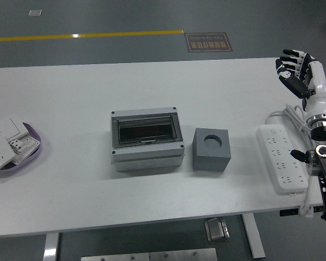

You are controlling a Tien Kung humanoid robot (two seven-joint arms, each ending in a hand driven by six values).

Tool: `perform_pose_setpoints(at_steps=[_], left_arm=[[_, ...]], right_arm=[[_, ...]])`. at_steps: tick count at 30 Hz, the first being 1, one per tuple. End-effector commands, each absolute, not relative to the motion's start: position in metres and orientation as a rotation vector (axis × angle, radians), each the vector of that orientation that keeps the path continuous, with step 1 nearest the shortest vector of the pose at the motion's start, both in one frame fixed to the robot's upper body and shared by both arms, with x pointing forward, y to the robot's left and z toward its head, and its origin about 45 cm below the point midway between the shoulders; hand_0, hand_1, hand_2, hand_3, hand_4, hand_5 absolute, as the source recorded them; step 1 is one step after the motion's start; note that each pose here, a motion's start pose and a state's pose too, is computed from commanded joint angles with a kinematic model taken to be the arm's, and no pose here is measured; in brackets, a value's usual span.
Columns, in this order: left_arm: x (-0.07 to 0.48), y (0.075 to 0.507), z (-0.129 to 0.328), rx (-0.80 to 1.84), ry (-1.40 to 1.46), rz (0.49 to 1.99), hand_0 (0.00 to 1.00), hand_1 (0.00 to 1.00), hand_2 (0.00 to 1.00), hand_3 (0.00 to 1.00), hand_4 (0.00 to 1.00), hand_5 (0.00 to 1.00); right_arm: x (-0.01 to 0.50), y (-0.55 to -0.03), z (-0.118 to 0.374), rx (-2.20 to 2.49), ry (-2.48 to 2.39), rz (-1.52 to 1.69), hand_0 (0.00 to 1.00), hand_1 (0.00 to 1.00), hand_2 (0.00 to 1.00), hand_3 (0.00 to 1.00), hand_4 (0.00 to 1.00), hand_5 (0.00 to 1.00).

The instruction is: Pick up the cylinder from the cube,place it in the box,flap close box

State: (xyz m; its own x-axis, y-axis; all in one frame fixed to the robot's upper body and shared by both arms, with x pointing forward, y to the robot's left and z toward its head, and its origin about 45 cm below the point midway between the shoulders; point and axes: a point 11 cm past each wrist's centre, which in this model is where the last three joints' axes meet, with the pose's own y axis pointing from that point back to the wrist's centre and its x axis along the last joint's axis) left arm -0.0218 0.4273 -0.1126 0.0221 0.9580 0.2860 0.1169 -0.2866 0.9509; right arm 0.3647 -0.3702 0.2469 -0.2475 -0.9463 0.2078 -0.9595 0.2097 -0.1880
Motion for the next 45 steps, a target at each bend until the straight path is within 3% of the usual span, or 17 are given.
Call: perform_pose_setpoints(at_steps=[16, 17, 28, 35, 45], left_arm=[[-0.013, 0.434, -0.110, 1.518, 1.115, 1.365, 0.596, 0.582, 0.559, 0.603, 0.664, 0.279], [-0.012, 0.435, -0.110, 1.519, 1.112, 1.365, 0.596, 0.580, 0.559, 0.603, 0.665, 0.278], [-0.008, 0.442, -0.107, 1.541, 1.089, 1.351, 0.596, 0.581, 0.559, 0.604, 0.666, 0.279], [-0.002, 0.443, -0.106, 1.534, 1.074, 1.351, 0.596, 0.581, 0.559, 0.604, 0.666, 0.280], [0.000, 0.446, -0.105, 1.538, 1.067, 1.350, 0.596, 0.582, 0.559, 0.604, 0.668, 0.280]], right_arm=[[0.334, -0.355, 0.223, 2.213, -2.721, 0.200, 0.642, 0.631, 0.655, 0.658, 0.691, 0.251], [0.334, -0.354, 0.222, 2.220, -2.721, 0.185, 0.692, 0.649, 0.687, 0.663, 0.721, 0.213], [0.332, -0.353, 0.214, 2.210, -2.714, 0.146, 0.694, 0.653, 0.677, 0.663, 0.705, 0.202], [0.330, -0.361, 0.217, 2.191, -2.728, 0.154, 0.716, 0.674, 0.712, 0.687, 0.664, 0.135], [0.329, -0.363, 0.216, 2.183, -2.732, 0.147, 0.718, 0.676, 0.718, 0.696, 0.681, 0.165]])
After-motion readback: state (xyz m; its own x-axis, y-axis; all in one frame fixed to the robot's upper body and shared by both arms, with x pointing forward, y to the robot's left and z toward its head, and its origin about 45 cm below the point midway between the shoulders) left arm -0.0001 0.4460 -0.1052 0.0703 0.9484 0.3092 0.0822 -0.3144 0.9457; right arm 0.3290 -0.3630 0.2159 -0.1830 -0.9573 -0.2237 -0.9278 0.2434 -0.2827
